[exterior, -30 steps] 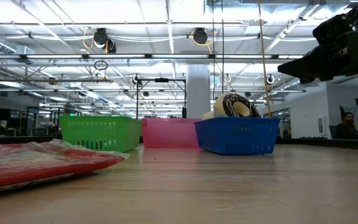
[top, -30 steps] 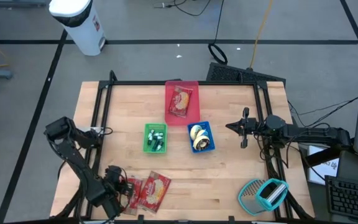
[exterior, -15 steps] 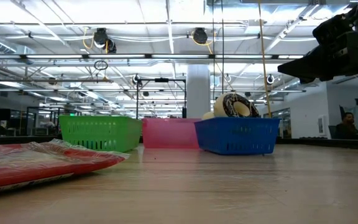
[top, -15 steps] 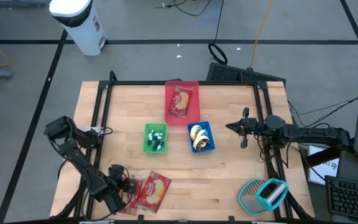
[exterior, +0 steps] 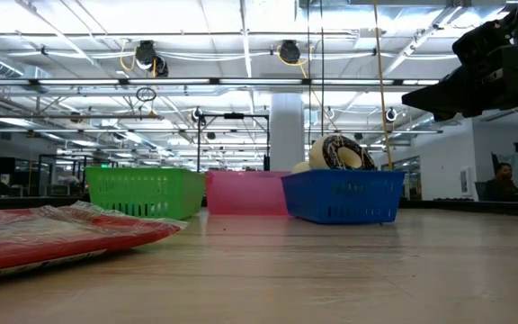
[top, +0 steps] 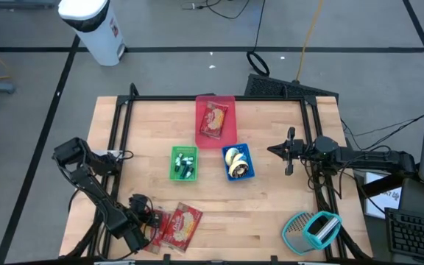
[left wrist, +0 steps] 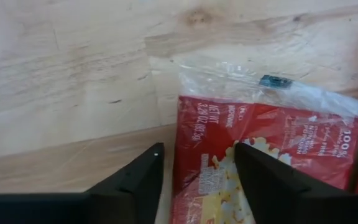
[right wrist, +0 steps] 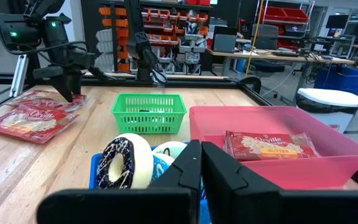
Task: Pick & Place Food Item
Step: Put the left red popcorn bag into the pink bin
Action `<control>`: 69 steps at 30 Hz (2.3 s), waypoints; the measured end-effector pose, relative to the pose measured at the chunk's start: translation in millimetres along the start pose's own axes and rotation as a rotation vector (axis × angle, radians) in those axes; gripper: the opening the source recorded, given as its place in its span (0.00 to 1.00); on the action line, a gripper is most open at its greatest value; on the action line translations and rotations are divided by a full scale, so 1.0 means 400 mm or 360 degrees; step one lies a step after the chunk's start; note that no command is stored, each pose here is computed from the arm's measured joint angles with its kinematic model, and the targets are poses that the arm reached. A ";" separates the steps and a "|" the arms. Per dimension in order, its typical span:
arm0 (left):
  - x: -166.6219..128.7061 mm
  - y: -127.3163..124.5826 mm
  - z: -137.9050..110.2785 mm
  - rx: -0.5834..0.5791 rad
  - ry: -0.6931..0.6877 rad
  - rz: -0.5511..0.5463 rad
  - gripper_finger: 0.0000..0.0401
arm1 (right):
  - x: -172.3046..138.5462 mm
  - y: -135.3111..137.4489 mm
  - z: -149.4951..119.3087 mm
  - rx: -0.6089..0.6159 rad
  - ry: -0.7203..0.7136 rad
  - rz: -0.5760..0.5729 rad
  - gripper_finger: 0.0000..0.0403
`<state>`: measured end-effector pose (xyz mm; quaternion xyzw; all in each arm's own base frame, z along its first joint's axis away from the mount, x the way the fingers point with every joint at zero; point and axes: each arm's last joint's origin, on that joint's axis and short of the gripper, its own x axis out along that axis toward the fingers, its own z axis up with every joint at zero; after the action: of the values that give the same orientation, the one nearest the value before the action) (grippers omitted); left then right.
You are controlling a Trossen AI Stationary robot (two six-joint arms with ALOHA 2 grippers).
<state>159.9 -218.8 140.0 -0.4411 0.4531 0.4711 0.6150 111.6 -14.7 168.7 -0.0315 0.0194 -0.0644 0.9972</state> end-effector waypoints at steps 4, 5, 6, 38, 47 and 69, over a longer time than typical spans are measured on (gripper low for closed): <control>0.001 0.000 0.001 -0.0001 -0.0013 -0.0009 0.35 | 0.000 0.000 0.000 0.0000 0.0000 0.0001 0.01; 0.001 -0.001 0.001 -0.0001 -0.0015 -0.0010 0.31 | 0.000 0.000 0.000 0.0000 0.0000 0.0001 0.01; 0.001 -0.001 0.001 -0.0001 -0.0018 -0.0013 0.27 | 0.000 0.000 0.000 0.0000 0.0000 0.0001 0.01; -0.233 -0.054 0.103 0.0121 -0.0585 -0.0485 0.01 | 0.000 0.000 0.000 0.0000 0.0000 0.0000 0.01; -0.302 -0.138 0.220 0.0243 -0.0902 -0.0667 0.01 | 0.000 0.000 0.000 -0.0001 0.0000 0.0001 0.01; -0.336 -0.354 0.733 0.0637 -0.1176 -0.0874 0.01 | 0.000 0.000 0.000 -0.0001 0.0000 0.0000 0.01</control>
<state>320.5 17.7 345.8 -0.2211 0.1536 0.3203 0.9082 111.7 -14.7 168.7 -0.0319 0.0196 -0.0643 0.9972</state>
